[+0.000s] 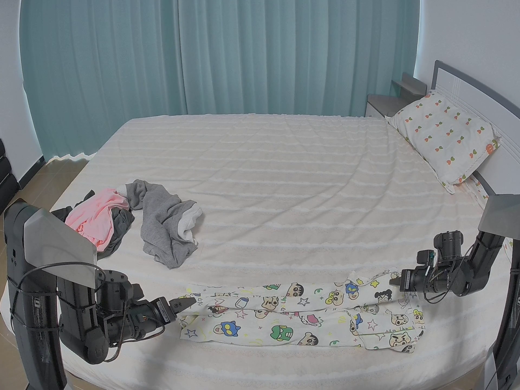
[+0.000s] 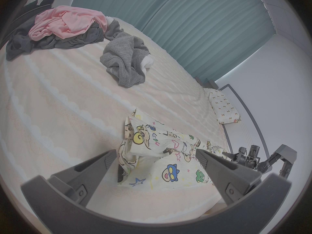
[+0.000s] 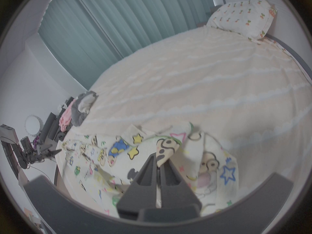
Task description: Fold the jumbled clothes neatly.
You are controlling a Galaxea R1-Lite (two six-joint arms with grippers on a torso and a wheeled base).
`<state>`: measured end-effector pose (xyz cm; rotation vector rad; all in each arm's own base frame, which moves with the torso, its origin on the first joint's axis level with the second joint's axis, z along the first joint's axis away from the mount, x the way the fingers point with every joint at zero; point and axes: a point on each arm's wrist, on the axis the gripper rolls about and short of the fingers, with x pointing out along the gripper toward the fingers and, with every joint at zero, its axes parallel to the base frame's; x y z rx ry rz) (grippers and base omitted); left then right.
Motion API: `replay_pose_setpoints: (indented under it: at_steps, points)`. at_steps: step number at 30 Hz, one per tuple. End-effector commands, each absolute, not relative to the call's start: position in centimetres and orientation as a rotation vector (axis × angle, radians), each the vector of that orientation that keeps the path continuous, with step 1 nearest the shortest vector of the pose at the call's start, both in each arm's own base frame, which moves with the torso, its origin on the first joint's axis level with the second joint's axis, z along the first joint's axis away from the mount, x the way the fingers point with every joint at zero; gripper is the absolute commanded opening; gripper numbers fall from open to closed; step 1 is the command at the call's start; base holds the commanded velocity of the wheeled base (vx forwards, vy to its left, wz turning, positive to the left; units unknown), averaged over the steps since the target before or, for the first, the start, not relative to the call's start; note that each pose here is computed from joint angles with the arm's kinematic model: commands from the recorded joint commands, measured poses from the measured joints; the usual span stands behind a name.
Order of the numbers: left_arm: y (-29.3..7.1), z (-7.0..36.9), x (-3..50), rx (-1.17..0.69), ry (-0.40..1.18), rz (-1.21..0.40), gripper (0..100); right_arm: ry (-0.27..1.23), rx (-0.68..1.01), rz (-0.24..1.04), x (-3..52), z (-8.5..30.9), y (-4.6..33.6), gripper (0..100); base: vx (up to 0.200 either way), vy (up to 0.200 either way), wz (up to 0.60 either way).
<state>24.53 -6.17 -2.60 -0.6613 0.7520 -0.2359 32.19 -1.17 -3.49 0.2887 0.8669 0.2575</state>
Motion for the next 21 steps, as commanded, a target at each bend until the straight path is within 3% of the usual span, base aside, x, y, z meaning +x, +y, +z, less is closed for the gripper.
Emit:
replay_pose_setpoints:
  at_steps: [1, 14, 15, 21]
  points:
    - [-6.19, -2.56, 24.60, -0.660, 0.740, -0.242, 100, 0.863, 0.230, 0.195, 32.99, -2.58, -2.81, 0, 0.000, 0.000, 0.00]
    - [-6.20, -2.56, 24.63, -0.660, 0.738, -0.243, 100, 0.900, 0.204, 0.203, 32.84, -3.30, -2.71, 0, 0.000, 0.000, 0.00]
    - [-6.20, -2.56, 24.63, -0.660, 0.738, -0.243, 100, 0.901, 0.200, 0.205, 32.80, -3.32, -2.71, 100, 0.000, 0.000, 0.00]
    - [-6.20, -2.56, 24.64, -0.660, 0.738, -0.241, 100, 0.904, 0.182, 0.152, 32.39, -3.11, -3.12, 100, 0.000, 0.000, 0.00]
